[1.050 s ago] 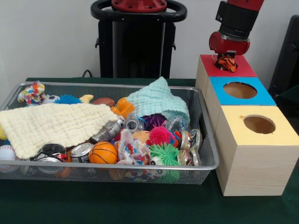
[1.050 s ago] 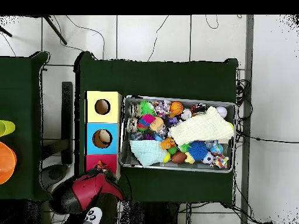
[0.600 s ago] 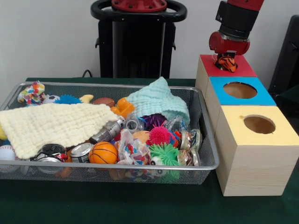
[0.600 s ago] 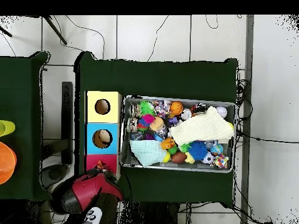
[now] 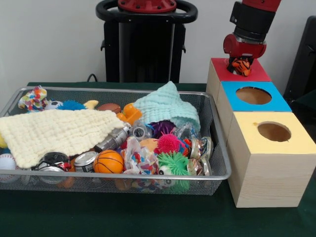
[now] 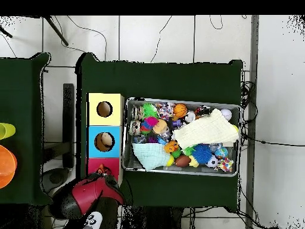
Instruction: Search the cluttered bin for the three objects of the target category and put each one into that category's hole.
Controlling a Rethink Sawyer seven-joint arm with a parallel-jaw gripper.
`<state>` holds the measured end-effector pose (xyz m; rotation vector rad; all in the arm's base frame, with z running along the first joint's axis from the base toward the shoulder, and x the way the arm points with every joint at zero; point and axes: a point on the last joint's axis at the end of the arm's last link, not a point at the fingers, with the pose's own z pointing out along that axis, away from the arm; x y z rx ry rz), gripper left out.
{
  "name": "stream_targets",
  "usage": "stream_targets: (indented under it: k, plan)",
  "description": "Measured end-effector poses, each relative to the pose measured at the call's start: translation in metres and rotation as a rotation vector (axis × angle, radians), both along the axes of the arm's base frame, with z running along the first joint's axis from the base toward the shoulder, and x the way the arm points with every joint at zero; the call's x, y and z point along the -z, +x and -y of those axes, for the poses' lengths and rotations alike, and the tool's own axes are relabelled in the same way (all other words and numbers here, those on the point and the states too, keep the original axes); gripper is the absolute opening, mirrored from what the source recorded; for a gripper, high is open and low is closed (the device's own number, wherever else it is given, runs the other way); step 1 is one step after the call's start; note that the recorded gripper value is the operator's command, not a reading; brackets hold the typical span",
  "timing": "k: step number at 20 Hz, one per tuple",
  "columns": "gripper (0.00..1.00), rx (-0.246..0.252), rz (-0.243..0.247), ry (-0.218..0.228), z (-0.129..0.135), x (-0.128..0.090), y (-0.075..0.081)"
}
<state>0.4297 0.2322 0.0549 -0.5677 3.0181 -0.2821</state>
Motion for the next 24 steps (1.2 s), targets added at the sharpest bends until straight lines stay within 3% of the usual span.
stream_targets:
  k: [12, 19, 24]
  plan:
    - [1.0, 0.023, -0.022, 0.022, 0.002, -0.003, 0.004]
    - [1.0, 0.058, -0.081, 0.042, 0.001, -0.023, 0.013]
    - [1.0, 0.068, -0.087, 0.051, 0.002, -0.03, 0.018]
